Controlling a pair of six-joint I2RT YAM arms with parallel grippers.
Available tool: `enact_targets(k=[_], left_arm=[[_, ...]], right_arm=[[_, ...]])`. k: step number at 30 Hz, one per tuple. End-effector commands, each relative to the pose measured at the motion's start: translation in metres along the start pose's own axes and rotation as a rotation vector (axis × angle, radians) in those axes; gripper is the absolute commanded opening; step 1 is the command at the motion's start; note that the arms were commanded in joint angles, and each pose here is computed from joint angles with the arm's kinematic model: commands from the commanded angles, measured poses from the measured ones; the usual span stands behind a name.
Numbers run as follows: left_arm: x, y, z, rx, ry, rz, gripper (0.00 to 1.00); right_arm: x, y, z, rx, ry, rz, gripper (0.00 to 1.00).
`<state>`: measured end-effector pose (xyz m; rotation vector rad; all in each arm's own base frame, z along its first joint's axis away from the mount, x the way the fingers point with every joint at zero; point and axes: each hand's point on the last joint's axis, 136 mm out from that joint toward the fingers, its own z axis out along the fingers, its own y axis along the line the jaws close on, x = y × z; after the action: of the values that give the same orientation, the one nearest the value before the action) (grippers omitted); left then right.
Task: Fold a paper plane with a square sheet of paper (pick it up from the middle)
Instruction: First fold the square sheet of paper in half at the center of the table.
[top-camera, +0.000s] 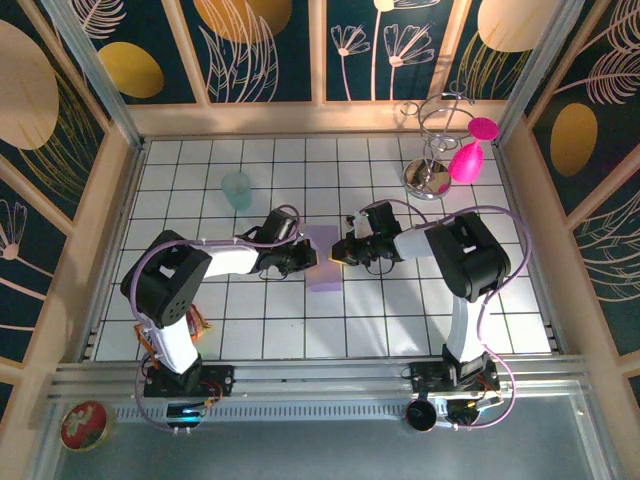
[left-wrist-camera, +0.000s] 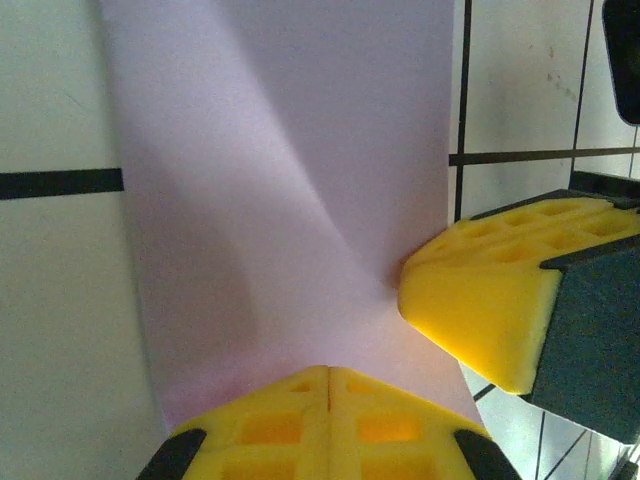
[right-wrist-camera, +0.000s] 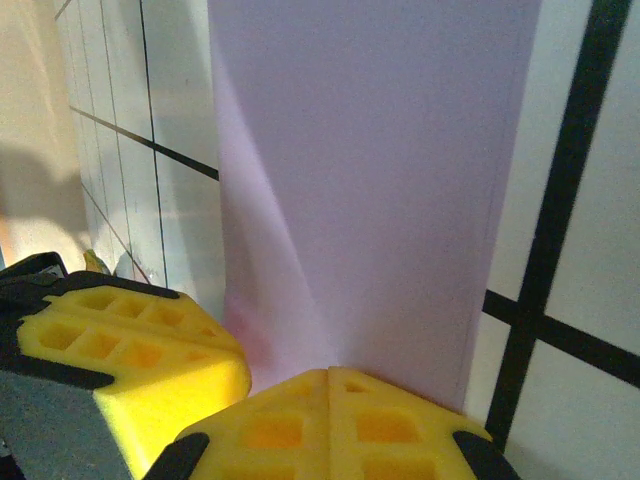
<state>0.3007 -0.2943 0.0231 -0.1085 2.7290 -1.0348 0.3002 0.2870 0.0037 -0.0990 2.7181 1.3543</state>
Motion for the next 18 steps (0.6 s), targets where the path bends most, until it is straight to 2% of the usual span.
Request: enact_targets(k=[1, 7, 11, 15, 18], left_arm=[[0.009, 0.003, 0.006, -0.01, 0.05, 0.003, 0.01], [0.023, 0.026, 0.012, -0.079, 0.095, 0.009, 0.0], [0.037, 0.052, 0.008, -0.172, 0.123, 0.035, 0.0], [0.051, 0.087, -0.008, -0.304, 0.143, 0.061, 0.0], [0.047, 0.092, -0.026, -0.323, 0.108, 0.05, 0.0]], right_arm=[[0.112, -0.172, -0.007, 0.633, 0.203, 0.261, 0.0], [0.115, -0.175, -0.009, 0.645, 0.199, 0.274, 0.0], [0.118, -0.177, -0.01, 0.653, 0.199, 0.281, 0.0], [0.118, -0.178, -0.011, 0.658, 0.196, 0.284, 0.0], [0.118, -0.178, -0.011, 0.657, 0.194, 0.285, 0.0]])
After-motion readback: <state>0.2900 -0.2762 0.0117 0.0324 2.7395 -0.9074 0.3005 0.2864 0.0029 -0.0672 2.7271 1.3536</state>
